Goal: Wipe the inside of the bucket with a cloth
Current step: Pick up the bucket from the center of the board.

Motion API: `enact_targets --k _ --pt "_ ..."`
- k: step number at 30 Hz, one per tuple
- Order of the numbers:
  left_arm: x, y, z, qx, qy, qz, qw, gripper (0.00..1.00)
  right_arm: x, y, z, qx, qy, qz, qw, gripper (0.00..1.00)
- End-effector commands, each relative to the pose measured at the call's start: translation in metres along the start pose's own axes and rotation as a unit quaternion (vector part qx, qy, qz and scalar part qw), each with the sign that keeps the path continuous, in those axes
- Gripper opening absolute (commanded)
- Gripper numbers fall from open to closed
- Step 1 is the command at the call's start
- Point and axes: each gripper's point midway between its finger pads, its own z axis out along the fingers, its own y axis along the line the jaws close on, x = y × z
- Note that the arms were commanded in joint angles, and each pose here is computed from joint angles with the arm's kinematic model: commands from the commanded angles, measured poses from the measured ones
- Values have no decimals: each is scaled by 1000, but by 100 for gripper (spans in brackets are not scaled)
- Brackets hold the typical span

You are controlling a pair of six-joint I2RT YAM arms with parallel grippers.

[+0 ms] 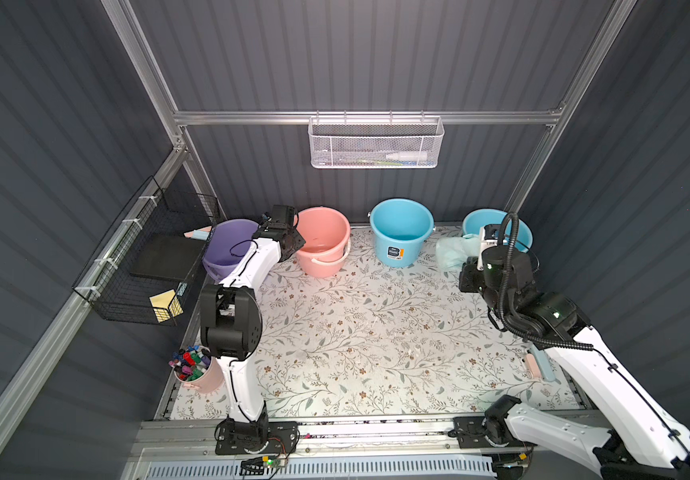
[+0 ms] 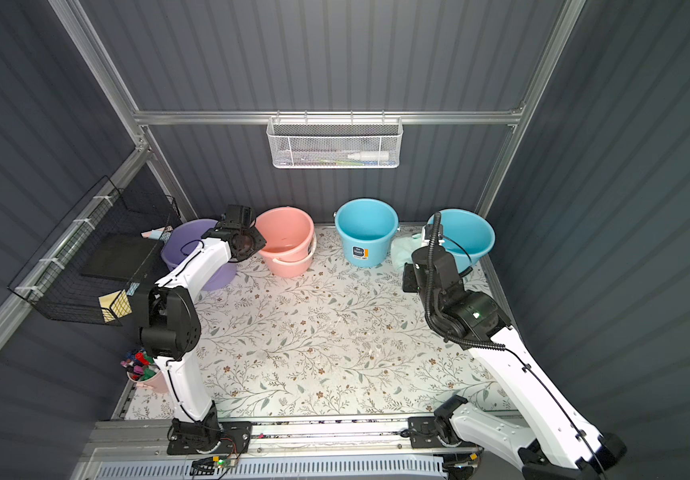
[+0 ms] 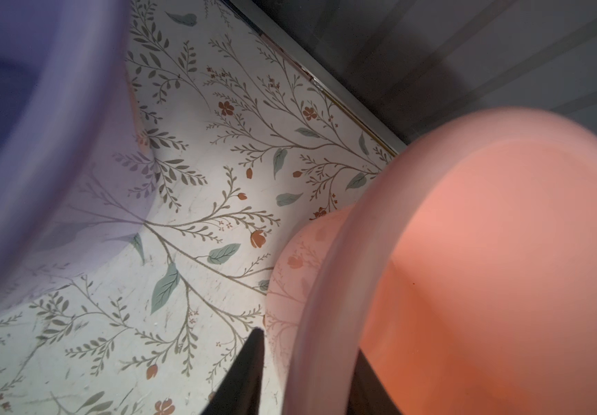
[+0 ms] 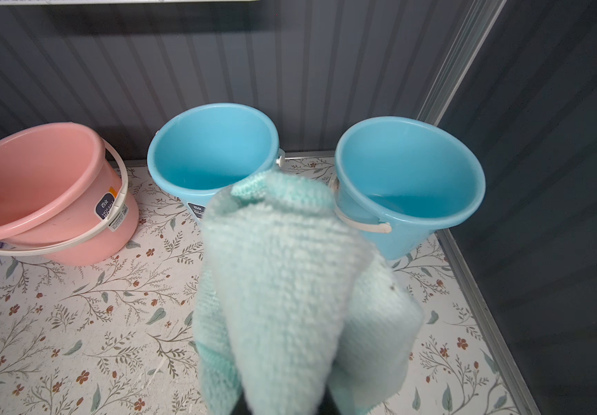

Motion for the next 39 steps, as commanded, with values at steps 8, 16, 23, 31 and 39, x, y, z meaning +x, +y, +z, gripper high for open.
enact_targets --k 8,16,23,31,39 --pt "-9 -2 -22 4 -4 19 1000 12 -4 0 -4 -5 -3 12 1000 0" --pt "-8 -7 -58 44 -11 69 997 1 -2 12 -1 -34 6 3 999 0" --pt "27 -29 -107 122 -2 138 983 0 -2 43 -4 -121 10 -25 992 0" --pt "94 -70 -144 178 9 200 963 0 -8 90 -21 -254 8 -55 966 0" --pt "140 -93 -153 198 8 230 953 0 -15 122 -50 -361 3 -100 927 0"
